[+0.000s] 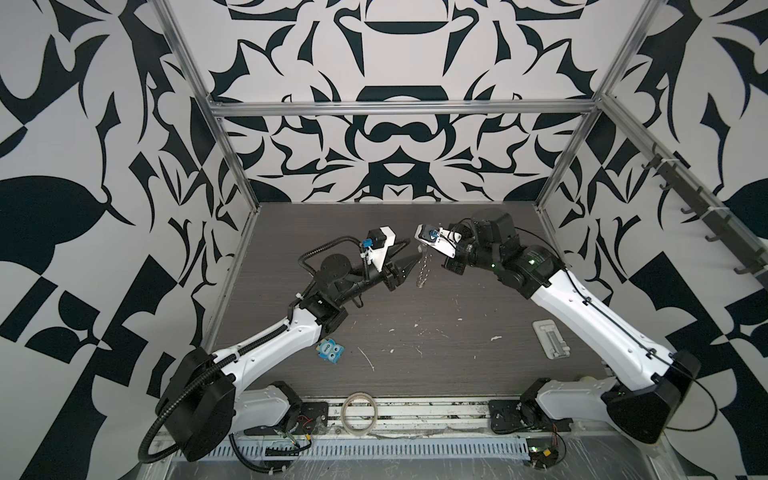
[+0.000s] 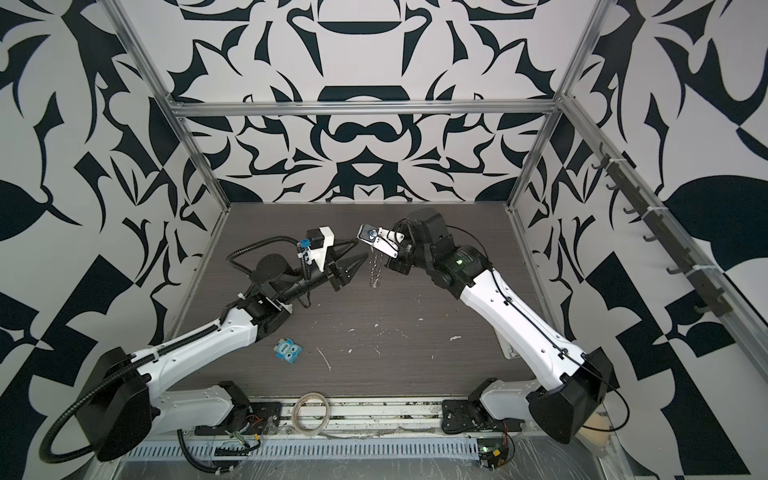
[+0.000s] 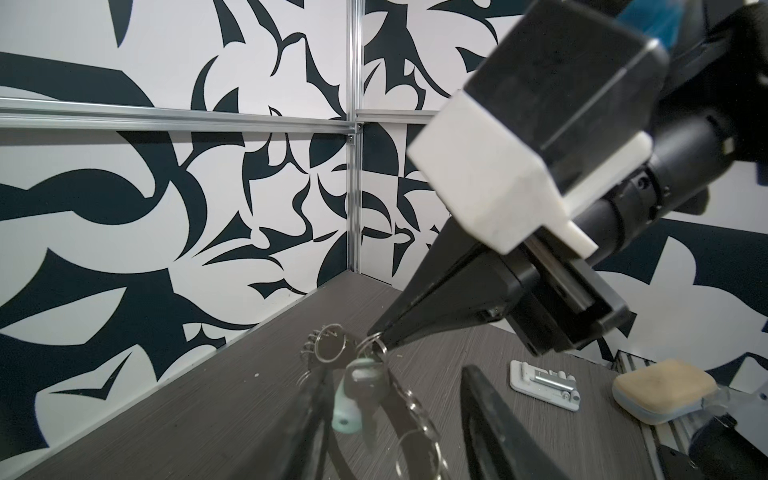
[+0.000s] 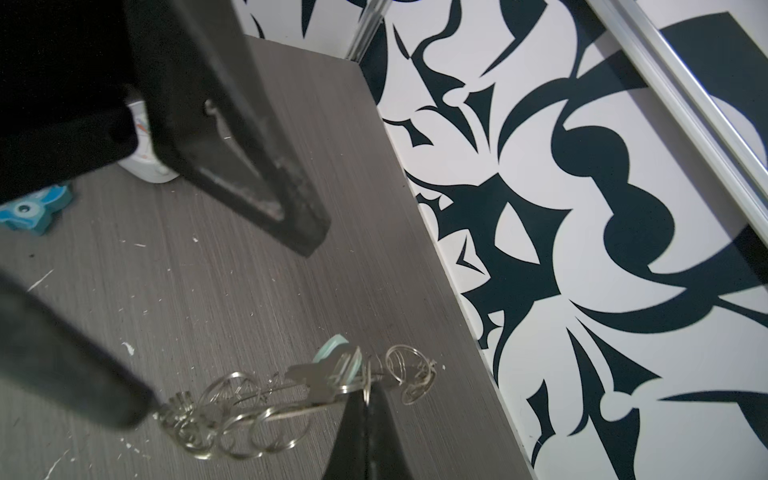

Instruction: Remove the keys from the keyring

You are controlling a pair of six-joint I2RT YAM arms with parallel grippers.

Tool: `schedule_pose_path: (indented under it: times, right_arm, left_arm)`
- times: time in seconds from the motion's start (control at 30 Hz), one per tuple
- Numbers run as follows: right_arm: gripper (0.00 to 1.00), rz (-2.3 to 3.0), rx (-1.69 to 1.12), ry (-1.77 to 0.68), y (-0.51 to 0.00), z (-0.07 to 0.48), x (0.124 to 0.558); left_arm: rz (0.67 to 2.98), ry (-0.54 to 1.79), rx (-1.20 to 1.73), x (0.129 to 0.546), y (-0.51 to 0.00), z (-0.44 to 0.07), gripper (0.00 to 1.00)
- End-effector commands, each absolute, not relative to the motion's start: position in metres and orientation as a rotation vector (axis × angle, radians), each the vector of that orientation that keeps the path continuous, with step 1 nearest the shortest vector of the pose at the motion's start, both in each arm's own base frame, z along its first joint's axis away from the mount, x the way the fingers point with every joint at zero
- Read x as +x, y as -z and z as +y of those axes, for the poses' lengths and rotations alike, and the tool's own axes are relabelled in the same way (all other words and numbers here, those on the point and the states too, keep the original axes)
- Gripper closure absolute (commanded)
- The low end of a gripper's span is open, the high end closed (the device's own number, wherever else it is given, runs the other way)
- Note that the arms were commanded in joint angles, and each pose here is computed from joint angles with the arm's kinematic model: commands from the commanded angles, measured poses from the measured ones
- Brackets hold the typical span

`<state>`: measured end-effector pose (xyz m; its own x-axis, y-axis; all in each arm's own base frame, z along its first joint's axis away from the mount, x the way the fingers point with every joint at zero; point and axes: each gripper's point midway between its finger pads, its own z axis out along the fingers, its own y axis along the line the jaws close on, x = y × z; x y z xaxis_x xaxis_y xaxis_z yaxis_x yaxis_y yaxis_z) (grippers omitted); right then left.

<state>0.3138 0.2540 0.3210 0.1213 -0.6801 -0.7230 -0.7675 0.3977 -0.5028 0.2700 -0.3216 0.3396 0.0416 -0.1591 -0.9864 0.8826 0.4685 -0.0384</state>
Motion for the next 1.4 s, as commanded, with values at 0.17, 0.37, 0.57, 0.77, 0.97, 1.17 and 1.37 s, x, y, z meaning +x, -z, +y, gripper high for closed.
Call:
schedule_pose_path:
  times: [0.17, 0.37, 0.57, 0.77, 0.97, 1.17, 1.37]
  right_arm:
    - [1.0, 1.45, -1.084, -0.097, -0.378, 0.248, 0.312]
    - [1.0, 1.434, -1.11, -0.123, -0.379, 0.252, 0.303]
    - [1.0, 1.441, -1.122, -0.12, -0.375, 0.253, 0.302]
    - [1.0, 1.445, -1.135, -0.127, -0.372, 0.257, 0.301]
    - [1.0, 1.44, -1.139, -0.126, -0.371, 0.259, 0.302]
    - [1.0, 1.436, -1.144, -0.126, -0.372, 0.259, 0.3]
    - [1.0, 1.422, -1.163, -0.138, -0.371, 0.261, 0.294]
  left_arm:
    - [1.252, 0.881, 0.739, 0.284, -0.328, -0.338, 0.61]
    - [1.213, 0.848, 0.735, 0.285, -0.335, -0.336, 0.68]
    - [1.121, 0.815, 0.752, 0.273, -0.347, -0.335, 0.7]
    - [1.089, 0.779, 0.754, 0.268, -0.355, -0.332, 0.69]
    - [1.068, 0.77, 0.732, 0.265, -0.36, -0.328, 0.68]
    - [1.085, 0.773, 0.73, 0.266, -0.361, -0.329, 0.63]
    - [1.114, 0.772, 0.721, 0.273, -0.359, -0.332, 0.8]
